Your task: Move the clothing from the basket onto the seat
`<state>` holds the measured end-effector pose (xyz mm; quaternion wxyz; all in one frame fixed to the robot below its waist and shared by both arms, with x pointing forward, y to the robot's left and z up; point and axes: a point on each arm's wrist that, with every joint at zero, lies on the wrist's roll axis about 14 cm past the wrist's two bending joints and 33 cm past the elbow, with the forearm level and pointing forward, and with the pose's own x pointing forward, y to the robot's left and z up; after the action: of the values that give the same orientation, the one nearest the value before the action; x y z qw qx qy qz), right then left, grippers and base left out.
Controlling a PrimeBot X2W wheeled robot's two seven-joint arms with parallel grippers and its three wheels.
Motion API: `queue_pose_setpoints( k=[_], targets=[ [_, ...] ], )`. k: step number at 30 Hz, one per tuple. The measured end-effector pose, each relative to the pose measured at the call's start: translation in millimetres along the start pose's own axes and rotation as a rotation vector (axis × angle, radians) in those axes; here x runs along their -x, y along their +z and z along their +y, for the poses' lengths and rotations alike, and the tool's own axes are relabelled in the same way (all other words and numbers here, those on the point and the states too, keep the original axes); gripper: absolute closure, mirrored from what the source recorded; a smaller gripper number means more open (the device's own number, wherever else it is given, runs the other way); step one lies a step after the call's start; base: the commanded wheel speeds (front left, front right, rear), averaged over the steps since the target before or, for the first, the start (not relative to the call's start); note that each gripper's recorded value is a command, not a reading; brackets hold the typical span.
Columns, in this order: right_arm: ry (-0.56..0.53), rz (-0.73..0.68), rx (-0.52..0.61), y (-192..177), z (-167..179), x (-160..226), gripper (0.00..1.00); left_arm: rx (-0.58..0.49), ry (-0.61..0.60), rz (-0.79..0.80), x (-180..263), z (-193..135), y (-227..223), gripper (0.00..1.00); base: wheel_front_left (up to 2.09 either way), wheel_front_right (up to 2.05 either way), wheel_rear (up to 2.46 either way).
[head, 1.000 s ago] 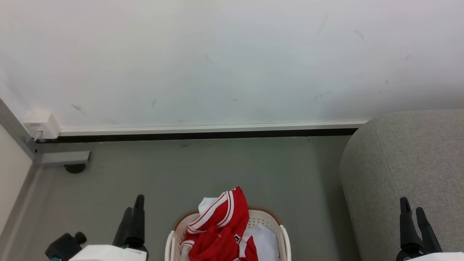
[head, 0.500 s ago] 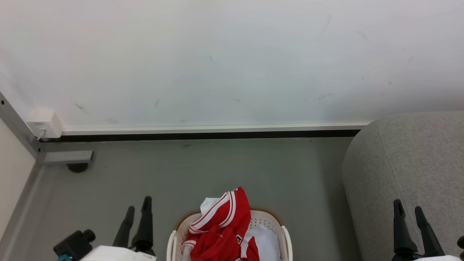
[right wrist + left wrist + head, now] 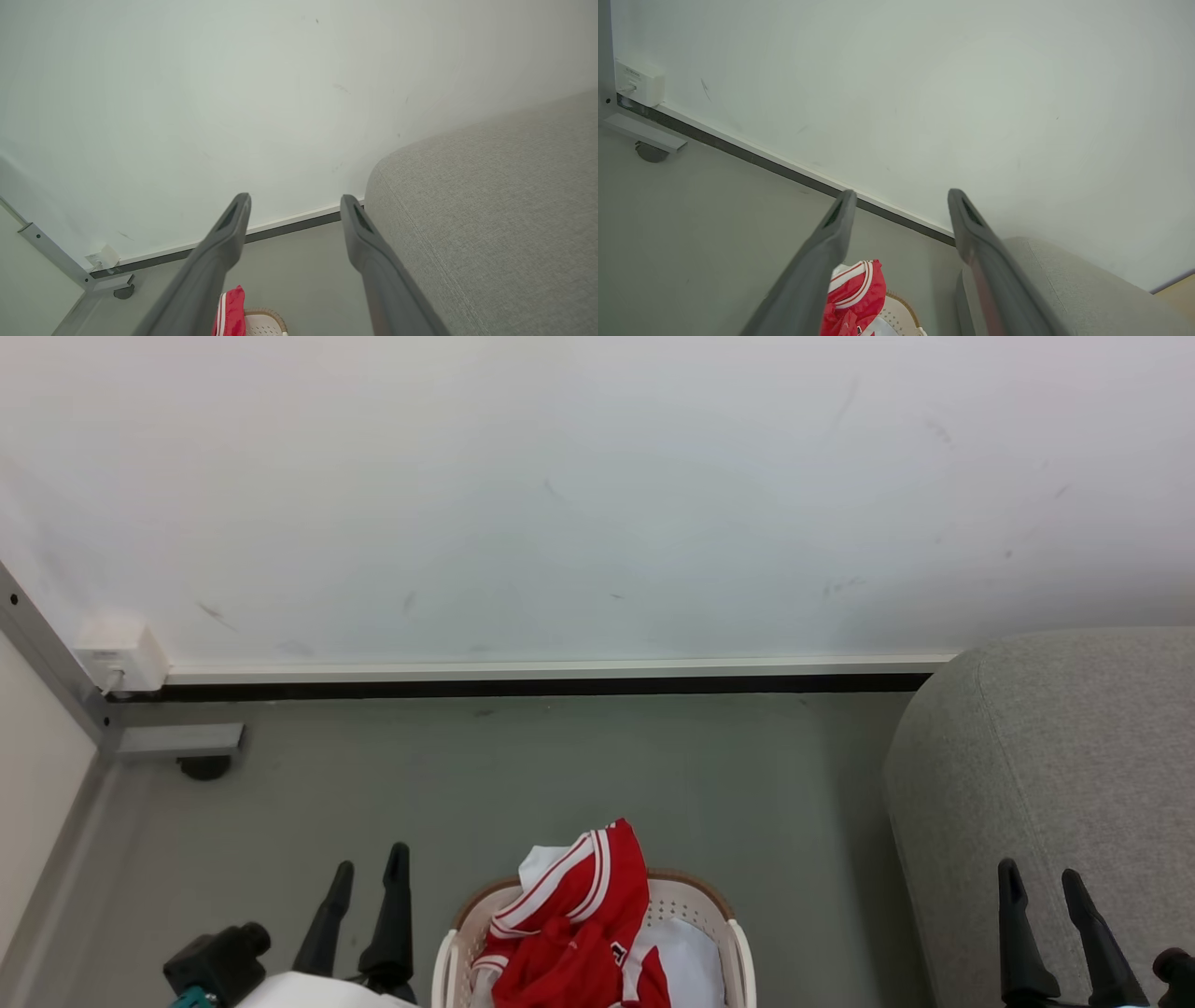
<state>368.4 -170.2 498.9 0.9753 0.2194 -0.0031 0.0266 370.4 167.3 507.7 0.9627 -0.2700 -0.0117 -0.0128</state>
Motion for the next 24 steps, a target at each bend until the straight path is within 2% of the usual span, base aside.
queue_pose_setpoints(
  k=[24],
  targets=[
    [0.056, -0.016, 0.203, -1.3, 11.0, 0.2, 0.0, -0.242, -0.046, -0.032, 4.7, -7.8, 2.8, 0.0, 0.0, 0.0, 0.0]
  ],
)
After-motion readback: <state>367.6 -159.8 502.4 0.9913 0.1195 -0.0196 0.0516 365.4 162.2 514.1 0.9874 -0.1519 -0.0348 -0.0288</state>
